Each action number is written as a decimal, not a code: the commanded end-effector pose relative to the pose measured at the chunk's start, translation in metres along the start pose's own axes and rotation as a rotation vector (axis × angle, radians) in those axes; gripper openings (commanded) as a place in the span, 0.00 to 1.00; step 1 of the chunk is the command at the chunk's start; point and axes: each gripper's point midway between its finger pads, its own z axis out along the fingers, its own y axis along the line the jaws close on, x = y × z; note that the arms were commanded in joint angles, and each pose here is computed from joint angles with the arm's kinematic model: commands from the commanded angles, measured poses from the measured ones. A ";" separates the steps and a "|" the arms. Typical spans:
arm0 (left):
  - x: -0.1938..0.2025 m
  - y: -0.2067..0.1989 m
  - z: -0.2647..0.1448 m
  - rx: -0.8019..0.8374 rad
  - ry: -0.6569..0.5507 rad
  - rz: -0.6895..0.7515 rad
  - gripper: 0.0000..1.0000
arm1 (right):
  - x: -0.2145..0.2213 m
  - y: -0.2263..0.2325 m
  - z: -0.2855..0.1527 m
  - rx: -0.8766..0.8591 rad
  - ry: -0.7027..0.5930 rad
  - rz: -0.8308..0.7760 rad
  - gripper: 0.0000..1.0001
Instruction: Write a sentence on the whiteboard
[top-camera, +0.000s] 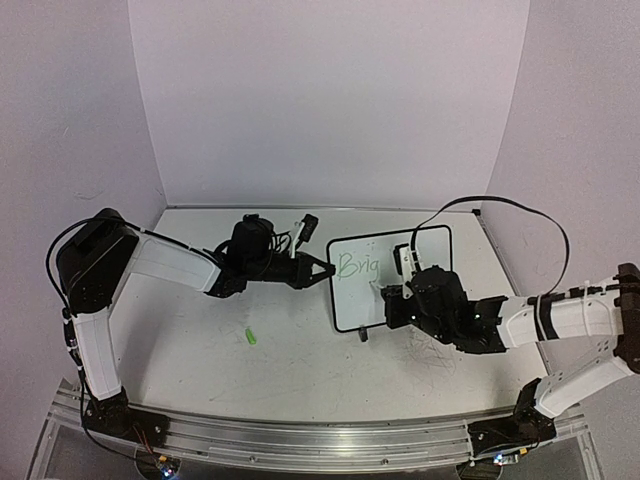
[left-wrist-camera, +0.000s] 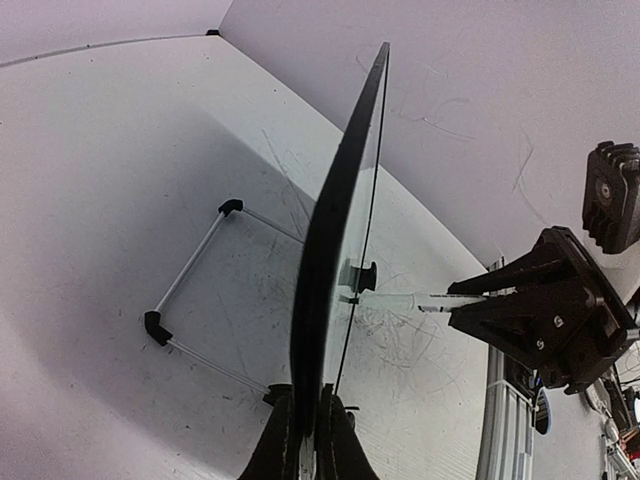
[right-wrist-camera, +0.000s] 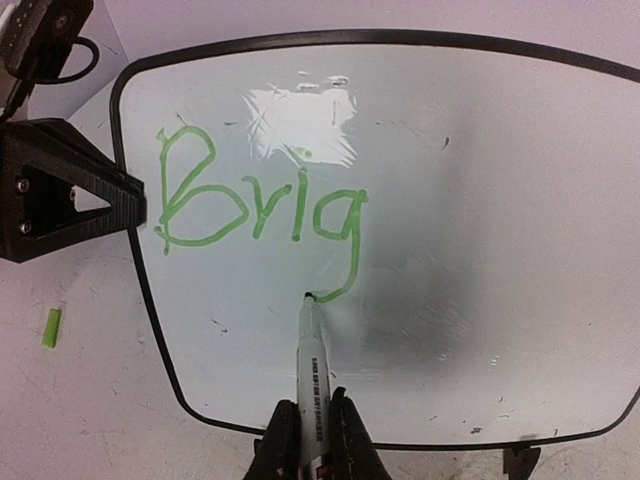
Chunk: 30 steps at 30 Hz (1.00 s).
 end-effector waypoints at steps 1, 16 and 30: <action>-0.014 -0.008 -0.011 -0.003 -0.025 0.031 0.00 | -0.029 0.014 0.006 -0.021 -0.066 0.023 0.00; -0.004 -0.002 -0.011 -0.021 -0.009 0.037 0.00 | -0.080 -0.018 -0.063 -0.055 -0.256 -0.030 0.00; 0.004 0.008 -0.012 -0.084 0.043 -0.007 0.00 | -0.067 -0.018 -0.049 -0.036 -0.248 -0.079 0.00</action>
